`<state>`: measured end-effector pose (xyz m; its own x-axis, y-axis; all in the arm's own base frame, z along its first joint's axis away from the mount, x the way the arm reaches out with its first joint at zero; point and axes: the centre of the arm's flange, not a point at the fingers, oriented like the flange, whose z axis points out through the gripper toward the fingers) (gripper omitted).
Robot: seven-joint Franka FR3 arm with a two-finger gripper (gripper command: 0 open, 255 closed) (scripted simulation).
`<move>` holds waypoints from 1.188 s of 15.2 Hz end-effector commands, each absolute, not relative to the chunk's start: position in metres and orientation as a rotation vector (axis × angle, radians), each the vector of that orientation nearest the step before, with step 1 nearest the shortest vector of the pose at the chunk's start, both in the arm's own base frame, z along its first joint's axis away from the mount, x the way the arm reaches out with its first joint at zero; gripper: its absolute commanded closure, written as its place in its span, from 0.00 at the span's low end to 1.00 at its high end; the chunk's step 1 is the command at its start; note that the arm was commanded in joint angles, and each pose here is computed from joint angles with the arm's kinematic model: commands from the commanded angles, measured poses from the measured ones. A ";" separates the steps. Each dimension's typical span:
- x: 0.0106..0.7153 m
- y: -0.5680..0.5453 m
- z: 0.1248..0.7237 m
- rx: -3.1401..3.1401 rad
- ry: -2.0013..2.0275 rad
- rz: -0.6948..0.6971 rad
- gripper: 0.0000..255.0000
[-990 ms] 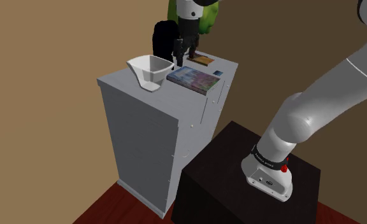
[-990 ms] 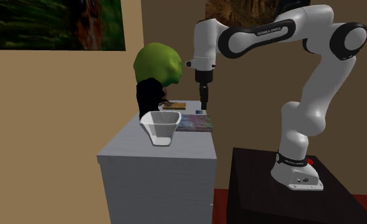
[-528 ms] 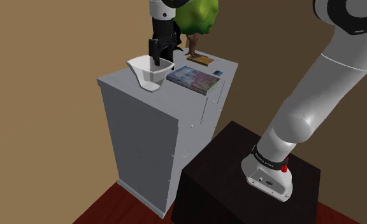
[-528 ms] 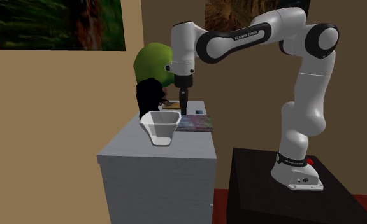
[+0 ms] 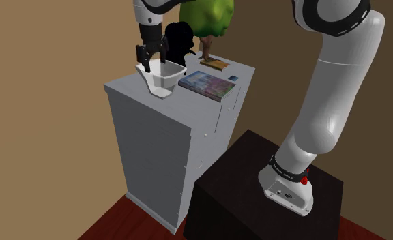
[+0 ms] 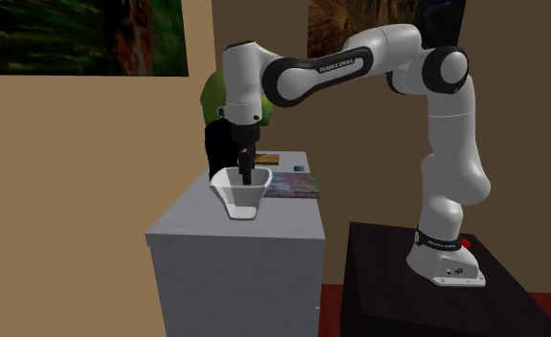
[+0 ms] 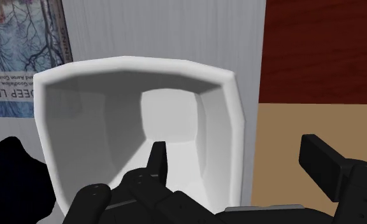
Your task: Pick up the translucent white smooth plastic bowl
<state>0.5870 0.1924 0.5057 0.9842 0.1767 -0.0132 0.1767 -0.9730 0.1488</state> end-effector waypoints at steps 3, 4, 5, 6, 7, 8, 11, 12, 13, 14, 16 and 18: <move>0.589 0.193 0.486 2.979 0.267 0.001 0.00; 0.589 0.193 0.481 2.979 0.267 0.001 0.00; 0.589 0.193 0.472 2.979 0.267 0.001 0.00; 0.589 0.193 0.472 2.979 0.267 0.001 0.00; 0.589 0.193 0.472 2.979 0.267 0.001 0.00; 0.589 0.194 0.473 2.979 0.267 0.001 1.00; 0.589 0.194 0.473 2.979 0.267 0.001 1.00; 0.589 0.194 0.473 2.979 0.267 0.001 1.00; 0.589 0.194 0.473 2.979 0.267 0.001 1.00; 0.589 0.194 0.473 2.979 0.267 0.001 1.00; 0.589 0.194 0.473 2.979 0.267 0.001 1.00; 0.589 0.193 0.478 2.979 0.267 0.001 1.00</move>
<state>0.5887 0.1933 0.4752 0.9842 0.1768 -0.0123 0.1766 -0.9729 0.1495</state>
